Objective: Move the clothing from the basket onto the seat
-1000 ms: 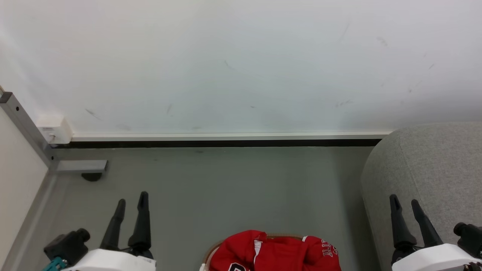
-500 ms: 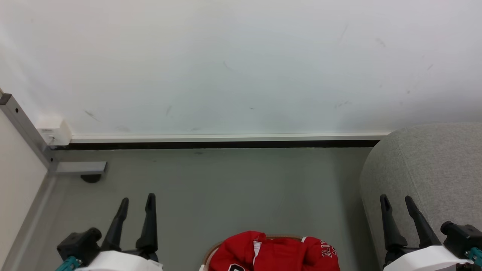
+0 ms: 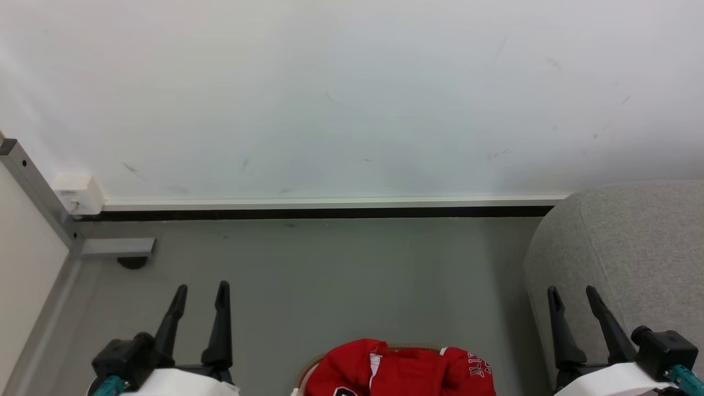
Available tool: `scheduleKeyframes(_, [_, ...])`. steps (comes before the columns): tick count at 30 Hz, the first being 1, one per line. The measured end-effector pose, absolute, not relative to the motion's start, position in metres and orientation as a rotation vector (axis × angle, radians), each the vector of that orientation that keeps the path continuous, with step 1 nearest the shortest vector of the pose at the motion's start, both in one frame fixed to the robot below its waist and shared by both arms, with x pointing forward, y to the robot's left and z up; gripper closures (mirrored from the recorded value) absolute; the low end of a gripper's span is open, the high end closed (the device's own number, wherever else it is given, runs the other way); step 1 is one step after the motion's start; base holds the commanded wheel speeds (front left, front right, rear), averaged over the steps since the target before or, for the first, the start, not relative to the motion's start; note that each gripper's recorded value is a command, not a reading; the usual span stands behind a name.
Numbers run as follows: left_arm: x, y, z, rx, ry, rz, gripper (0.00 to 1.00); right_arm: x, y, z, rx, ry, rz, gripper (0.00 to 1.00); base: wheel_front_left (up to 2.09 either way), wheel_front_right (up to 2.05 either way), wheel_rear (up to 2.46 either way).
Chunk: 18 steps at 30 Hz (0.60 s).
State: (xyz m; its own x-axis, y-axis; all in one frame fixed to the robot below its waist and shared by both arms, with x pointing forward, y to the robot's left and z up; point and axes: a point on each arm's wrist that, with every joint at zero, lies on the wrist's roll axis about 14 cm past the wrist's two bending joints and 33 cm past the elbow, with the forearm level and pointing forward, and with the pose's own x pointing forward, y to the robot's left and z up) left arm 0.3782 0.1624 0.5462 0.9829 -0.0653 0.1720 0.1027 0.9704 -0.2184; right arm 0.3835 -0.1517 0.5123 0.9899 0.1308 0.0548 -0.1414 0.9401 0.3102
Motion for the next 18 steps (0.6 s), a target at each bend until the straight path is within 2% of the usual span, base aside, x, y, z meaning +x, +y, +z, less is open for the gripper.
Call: scheduleKeyframes(18, [0.373, 0.1621, 0.5488, -0.154, -0.195, -0.098, 0.0, 0.3817, -0.144, 0.5186, 0.214, -0.068, 0.167, 0.0, 0.0, 0.0, 0.0])
